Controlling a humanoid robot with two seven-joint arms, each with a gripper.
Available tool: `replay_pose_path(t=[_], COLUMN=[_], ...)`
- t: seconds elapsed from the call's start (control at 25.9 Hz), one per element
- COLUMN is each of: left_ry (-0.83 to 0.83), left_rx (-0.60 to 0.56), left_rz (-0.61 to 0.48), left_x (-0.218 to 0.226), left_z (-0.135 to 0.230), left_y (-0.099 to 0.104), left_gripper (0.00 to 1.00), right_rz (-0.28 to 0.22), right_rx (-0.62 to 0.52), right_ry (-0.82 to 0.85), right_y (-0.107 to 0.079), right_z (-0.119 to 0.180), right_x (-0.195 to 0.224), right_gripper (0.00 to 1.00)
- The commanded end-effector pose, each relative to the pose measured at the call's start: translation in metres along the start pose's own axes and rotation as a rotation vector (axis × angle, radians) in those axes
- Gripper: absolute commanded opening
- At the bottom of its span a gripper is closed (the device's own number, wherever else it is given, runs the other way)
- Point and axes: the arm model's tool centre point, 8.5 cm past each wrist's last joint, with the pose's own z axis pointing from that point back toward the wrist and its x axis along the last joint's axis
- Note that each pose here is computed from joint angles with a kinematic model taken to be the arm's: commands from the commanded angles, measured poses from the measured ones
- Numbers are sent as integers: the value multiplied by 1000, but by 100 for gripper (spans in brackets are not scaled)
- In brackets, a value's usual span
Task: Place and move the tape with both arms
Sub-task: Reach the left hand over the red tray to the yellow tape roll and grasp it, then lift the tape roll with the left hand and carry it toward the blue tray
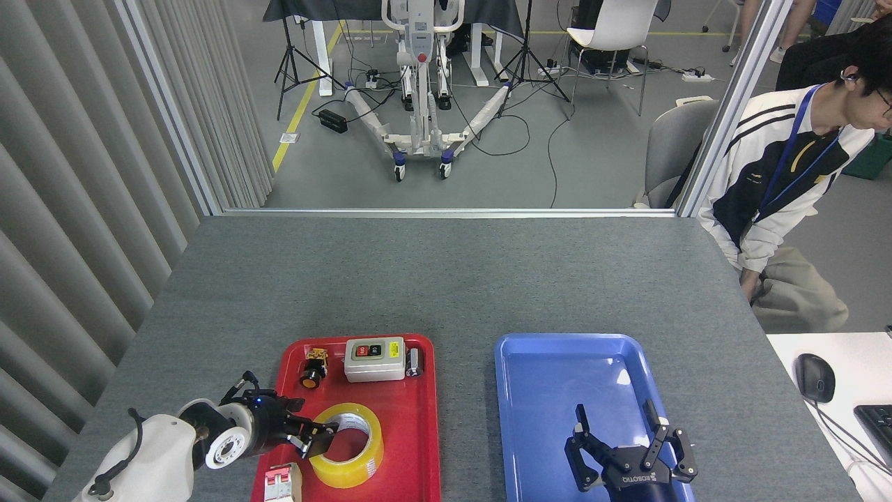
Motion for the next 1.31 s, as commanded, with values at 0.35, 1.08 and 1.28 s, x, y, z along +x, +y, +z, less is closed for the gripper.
replay_pose_path(t=[0.35, 1.08, 1.28], left_ry=[-38, -551, -659], left_rx=[-94, 671, 735], left_rz=[-25, 69, 190], left_x=[19, 54, 90], left_z=[-13, 34, 17], left_y=[-6, 113, 117], left_gripper=[47, 0, 0], right_rz=[5, 15, -54], right_rx=[-2, -49, -118], right_ry=[-1, -397, -687], right_y=[0, -4, -18], right_z=[1, 12, 27], right_x=[0, 25, 38], right_gripper=[100, 100, 100])
